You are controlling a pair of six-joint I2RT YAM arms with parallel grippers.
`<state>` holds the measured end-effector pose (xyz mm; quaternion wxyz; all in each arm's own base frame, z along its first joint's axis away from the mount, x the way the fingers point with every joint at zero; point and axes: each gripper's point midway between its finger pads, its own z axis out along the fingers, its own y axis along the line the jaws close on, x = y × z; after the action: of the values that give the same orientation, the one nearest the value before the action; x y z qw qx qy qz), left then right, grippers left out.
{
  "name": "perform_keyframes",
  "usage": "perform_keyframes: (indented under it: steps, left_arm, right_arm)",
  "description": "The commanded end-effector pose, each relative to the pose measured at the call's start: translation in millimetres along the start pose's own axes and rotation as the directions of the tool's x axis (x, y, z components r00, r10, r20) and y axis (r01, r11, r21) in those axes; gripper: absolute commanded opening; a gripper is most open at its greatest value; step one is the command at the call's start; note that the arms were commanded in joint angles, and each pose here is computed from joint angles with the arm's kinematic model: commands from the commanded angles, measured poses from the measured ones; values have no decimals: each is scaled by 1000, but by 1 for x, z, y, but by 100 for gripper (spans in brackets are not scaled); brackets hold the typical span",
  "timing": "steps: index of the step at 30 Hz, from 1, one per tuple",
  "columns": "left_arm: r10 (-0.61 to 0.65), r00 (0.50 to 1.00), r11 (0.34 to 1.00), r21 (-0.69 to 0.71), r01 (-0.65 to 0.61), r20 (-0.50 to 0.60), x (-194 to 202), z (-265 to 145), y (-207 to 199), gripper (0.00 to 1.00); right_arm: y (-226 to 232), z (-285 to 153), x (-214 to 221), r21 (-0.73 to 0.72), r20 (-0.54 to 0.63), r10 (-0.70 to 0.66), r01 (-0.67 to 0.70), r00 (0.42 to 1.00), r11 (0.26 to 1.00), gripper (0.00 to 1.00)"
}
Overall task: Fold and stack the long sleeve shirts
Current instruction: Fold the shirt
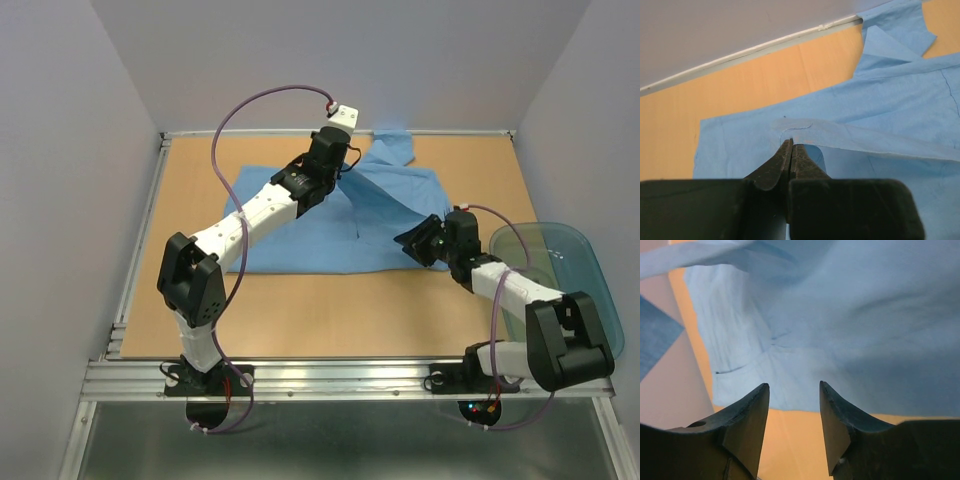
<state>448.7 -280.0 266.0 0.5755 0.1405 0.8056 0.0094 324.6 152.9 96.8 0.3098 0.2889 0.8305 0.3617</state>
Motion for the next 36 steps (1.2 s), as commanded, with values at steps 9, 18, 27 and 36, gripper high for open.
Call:
perform_keyframes:
  steps: [9,18,27,36]
  left_arm:
    - [16,998,998,-64,-12,64,-23,-21,23,0]
    - [121,988,993,-10,-121,96,-25,-22,17,0]
    - [414,900,910,-31,-413,139,-34,-16,3,0]
    - [653,757,752,104,-651,17,98,-65,-49,2]
  right_arm:
    - [-94,-13,19,175,85,99,-113,991,978,48]
    - [-72,-30,-6,169,136,-13,-10,991,986,48]
    - [-39,-48,-37,161,211,-133,99,968,982,49]
    - [-28,-56,-43,137,234,-149,119,961,983,50]
